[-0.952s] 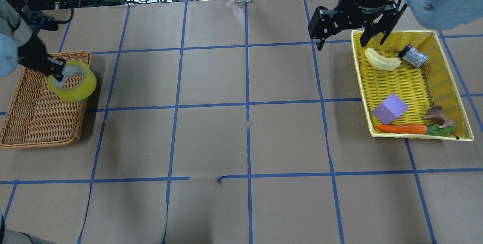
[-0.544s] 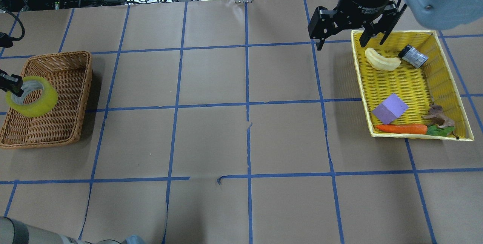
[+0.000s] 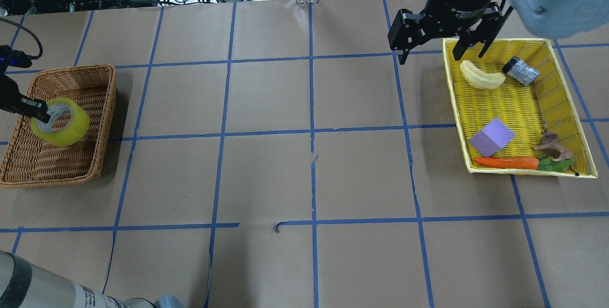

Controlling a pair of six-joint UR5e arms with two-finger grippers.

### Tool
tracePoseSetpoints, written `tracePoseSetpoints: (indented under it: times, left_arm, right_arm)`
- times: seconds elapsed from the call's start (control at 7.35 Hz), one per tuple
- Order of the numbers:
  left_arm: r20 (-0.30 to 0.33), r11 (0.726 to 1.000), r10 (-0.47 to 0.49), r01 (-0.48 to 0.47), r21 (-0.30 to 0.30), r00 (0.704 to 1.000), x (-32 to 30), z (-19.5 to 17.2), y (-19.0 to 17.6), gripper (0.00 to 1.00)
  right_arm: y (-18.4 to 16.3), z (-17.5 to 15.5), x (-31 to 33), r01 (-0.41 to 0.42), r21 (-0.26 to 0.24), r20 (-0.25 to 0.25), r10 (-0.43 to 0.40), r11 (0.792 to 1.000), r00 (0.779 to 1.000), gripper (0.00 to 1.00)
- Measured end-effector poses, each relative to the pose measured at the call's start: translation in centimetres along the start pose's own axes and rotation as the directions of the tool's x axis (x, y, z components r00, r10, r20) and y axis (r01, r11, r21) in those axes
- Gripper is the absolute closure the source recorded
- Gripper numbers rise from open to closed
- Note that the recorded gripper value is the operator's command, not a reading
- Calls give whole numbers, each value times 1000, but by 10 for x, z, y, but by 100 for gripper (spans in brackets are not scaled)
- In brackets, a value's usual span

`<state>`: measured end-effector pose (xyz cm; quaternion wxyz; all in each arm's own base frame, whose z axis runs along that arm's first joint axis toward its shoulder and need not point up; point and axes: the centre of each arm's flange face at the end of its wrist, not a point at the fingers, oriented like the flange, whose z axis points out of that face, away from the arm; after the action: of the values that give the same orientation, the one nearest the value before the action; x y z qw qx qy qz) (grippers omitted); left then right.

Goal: Transfer tape with both arms

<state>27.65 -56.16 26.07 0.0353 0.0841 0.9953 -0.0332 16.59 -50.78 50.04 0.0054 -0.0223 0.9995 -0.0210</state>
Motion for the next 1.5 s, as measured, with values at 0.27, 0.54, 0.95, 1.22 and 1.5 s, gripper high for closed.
tracePoseSetpoints:
  times: [0.27,0.54,0.95,1.22,1.5]
  left_arm:
    - [-7,1000,2,-2,0,1000,-1,13,-2,47]
    - [11,1000,8,-8,17,1000,-4,11,-4,0]
    - [121,993,25,-39,116,992,-2,-30,-20,0]
    - [110,991,-42,27,134,993,41,-62,-40,0]
    - [37,989,-117,113,96,992,125,-98,-58,0]
  right_arm:
    - [0,0,0,0,0,0,0,1000,1000,0]
    - [0,0,0,0,-1,0,0,1000,1000,0]
    - [0,0,0,0,0,0,0,1000,1000,0]
    - [0,0,0,0,1,0,0,1000,1000,0]
    - [-1,1,0,0,0,1,0,1000,1000,0]
